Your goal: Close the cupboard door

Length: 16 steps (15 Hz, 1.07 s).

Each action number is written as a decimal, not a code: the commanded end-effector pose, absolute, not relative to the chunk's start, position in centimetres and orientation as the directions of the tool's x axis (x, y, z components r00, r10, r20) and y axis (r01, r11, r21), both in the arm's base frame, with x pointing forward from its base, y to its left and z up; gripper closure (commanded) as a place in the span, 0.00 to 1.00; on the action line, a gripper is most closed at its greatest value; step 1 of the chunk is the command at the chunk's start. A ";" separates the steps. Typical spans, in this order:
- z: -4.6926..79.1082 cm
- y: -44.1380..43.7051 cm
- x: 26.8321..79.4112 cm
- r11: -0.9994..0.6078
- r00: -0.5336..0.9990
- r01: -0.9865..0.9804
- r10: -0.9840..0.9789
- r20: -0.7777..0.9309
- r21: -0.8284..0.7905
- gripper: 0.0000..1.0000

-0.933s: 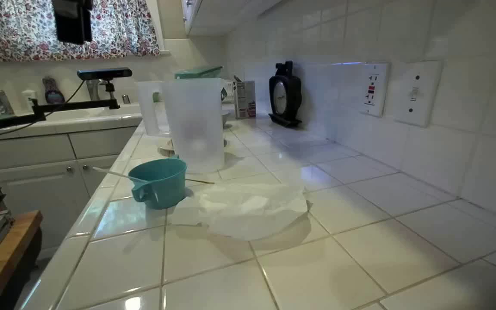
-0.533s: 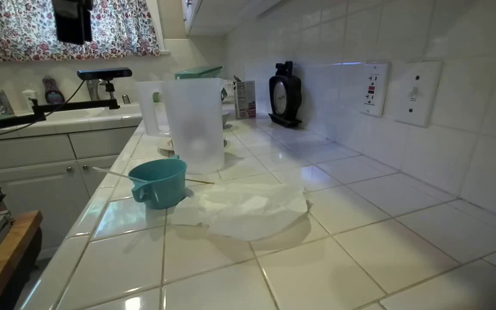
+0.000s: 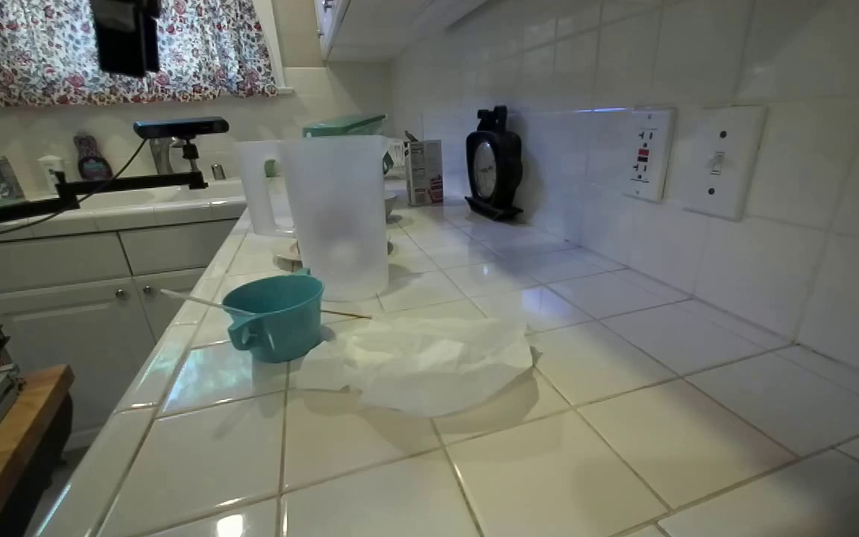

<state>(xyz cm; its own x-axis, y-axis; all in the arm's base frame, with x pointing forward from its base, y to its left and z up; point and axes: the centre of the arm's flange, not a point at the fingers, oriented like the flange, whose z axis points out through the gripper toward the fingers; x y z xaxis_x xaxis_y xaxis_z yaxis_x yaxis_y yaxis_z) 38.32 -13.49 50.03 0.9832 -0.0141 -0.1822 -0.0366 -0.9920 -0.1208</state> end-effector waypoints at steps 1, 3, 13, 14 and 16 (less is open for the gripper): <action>50.0 -13.5 38.3 -0.992 0.983 -0.037 -0.014 -0.182 -0.121 0.00; 50.0 -13.5 38.3 -0.992 0.983 -0.037 -0.014 -0.182 -0.121 0.00; 53.4 -11.2 34.1 -0.996 0.996 -0.010 -0.001 -0.092 -0.092 0.00; 54.7 -10.7 32.7 -0.996 0.997 -0.008 -0.001 -0.074 -0.091 0.00; 56.5 -10.2 30.2 -0.996 0.999 -0.009 -0.005 -0.038 -0.087 0.00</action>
